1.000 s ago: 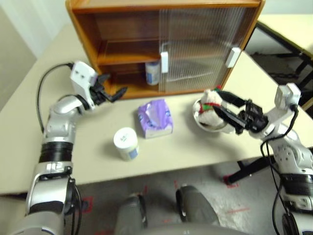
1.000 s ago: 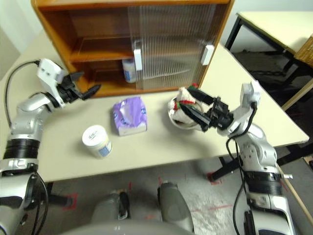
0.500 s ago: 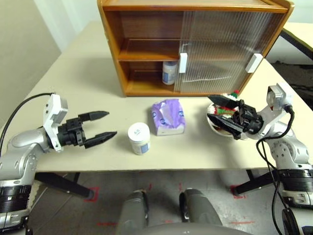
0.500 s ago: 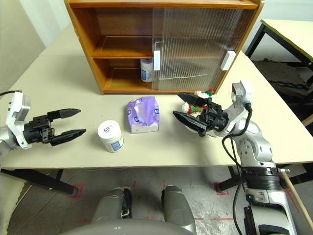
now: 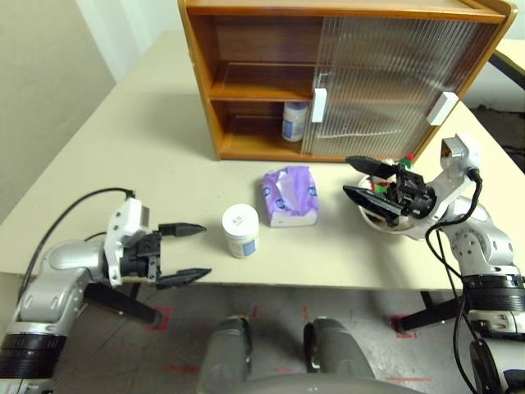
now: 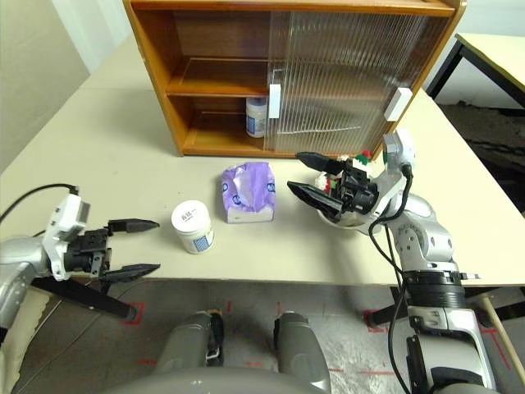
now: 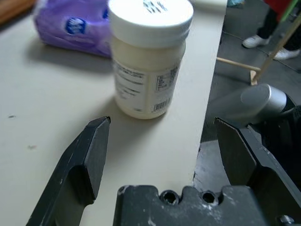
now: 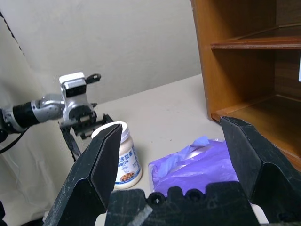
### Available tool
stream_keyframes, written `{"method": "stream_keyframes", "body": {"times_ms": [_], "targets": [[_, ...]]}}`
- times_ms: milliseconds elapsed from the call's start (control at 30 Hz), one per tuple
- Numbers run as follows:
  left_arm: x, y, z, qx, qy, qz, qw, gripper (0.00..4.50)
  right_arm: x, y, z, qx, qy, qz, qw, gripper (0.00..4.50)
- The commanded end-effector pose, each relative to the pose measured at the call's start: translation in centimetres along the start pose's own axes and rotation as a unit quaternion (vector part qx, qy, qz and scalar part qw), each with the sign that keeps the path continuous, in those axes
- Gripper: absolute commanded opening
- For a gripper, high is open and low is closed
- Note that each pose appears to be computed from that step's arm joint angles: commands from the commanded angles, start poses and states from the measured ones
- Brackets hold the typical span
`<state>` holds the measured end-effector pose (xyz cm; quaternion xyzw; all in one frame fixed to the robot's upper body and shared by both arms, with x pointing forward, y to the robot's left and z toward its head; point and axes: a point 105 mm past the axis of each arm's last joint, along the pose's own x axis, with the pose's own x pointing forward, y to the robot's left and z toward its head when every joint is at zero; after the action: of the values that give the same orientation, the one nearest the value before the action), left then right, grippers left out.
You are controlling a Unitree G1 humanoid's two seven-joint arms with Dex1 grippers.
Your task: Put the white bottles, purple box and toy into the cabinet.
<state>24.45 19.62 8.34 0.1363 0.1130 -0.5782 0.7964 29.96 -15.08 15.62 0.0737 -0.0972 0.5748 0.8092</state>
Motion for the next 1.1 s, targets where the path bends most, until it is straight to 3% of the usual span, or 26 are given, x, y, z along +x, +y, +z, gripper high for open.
{"method": "stream_keyframes", "body": {"times_ms": [33, 767, 900, 1100], "targets": [[0.9, 1.0, -1.0, 0.026, 0.009, 0.013, 1.0, 4.48, -0.1, 0.2, 0.5, -0.005, -0.004, 0.0, 1.0, 4.5], [7.2, 0.3, -2.5, -0.02, -0.024, -0.052, 0.998, 4.48, -0.8, 0.9, 1.1, -0.006, -0.008, -0.018, 1.0, 4.5], [7.3, 0.3, -2.7, -0.029, -0.016, -0.052, 0.998, 3.19, -1.0, 1.0, 1.2, -0.007, -0.006, -0.021, 1.0, 4.5], [6.3, 0.7, -2.0, -0.046, -0.03, -0.029, 0.998, 3.09, -1.3, 0.9, 1.6, -0.009, -0.004, -0.023, 1.0, 4.5]]}}
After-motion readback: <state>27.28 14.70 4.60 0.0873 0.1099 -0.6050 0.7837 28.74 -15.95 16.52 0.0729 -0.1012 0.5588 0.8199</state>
